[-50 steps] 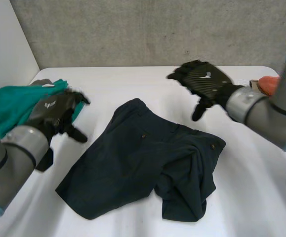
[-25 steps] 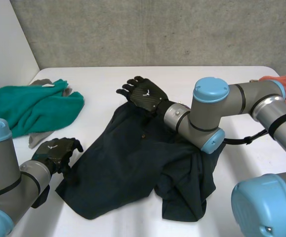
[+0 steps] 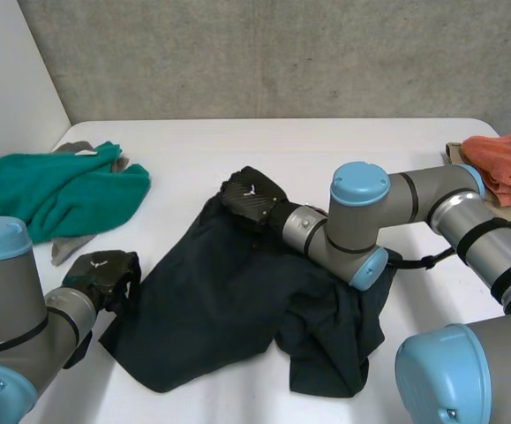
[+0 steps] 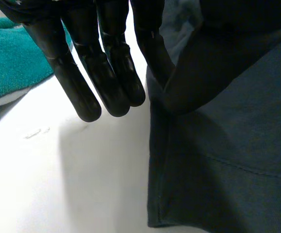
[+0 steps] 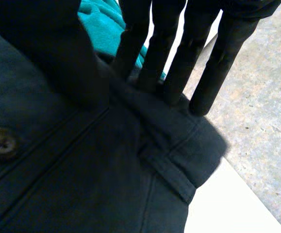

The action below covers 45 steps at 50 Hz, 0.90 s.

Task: Fold the laundry.

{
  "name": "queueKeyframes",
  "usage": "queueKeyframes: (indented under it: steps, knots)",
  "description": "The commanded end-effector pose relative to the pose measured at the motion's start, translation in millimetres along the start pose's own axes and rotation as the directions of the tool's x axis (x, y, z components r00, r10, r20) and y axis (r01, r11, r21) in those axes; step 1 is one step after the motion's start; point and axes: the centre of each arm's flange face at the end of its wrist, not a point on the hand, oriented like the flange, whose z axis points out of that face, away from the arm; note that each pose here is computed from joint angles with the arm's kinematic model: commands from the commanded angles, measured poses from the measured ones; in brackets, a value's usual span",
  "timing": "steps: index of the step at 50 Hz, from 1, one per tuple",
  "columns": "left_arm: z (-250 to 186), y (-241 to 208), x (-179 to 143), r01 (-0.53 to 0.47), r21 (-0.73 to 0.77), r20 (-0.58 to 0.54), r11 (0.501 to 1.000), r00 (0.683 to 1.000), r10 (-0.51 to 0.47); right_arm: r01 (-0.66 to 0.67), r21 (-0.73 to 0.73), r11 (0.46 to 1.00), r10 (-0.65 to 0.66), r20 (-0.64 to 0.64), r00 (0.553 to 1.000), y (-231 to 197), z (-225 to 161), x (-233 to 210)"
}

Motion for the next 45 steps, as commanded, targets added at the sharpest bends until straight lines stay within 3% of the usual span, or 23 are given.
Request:
queueKeyframes:
  steps: [1,5,10,16,20,26,39,45]
  knots:
    - [2.1,-10.7,-2.1,-0.003,0.045,0.017,0.999,1.0,0.003,0.033,0.021,0.999,-0.032,-0.071,0.997,-10.1,2.4,11.4]
    - [-2.4,-27.7,-4.6,-0.003,0.106,0.028,0.994,1.0,0.0,0.054,0.027,0.998,-0.049,-0.162,0.986,-59.5,-9.6,36.2]
    - [-17.0,-47.5,-4.0,-0.006,0.181,0.023,0.983,1.0,0.002,0.083,0.043,0.996,-0.072,-0.221,0.973,-136.5,-54.8,59.9]
    - [-32.2,-57.3,-1.2,0.001,0.228,0.014,0.974,1.0,-0.004,0.092,0.019,0.996,-0.084,-0.266,0.96,-180.7,-113.6,70.2]
    - [-39.1,-51.6,15.4,0.003,0.212,-0.05,0.977,0.999,0.008,0.019,-0.088,0.996,-0.041,-0.252,0.967,-178.3,-151.5,65.8]
    - [-44.3,-47.0,42.3,-0.003,0.215,-0.168,0.977,0.985,0.04,-0.017,-0.21,0.978,-0.029,-0.215,0.976,-155.1,-170.5,45.8]
    - [21.3,-30.6,61.5,-0.033,0.127,-0.208,0.991,0.976,0.059,0.015,-0.295,0.955,-0.079,-0.205,0.976,-140.7,-197.2,33.4]
    - [42.4,-65.2,61.0,-0.032,0.246,-0.189,0.969,0.979,0.08,0.043,-0.269,0.962,-0.105,-0.222,0.969,-130.2,-180.6,43.6]
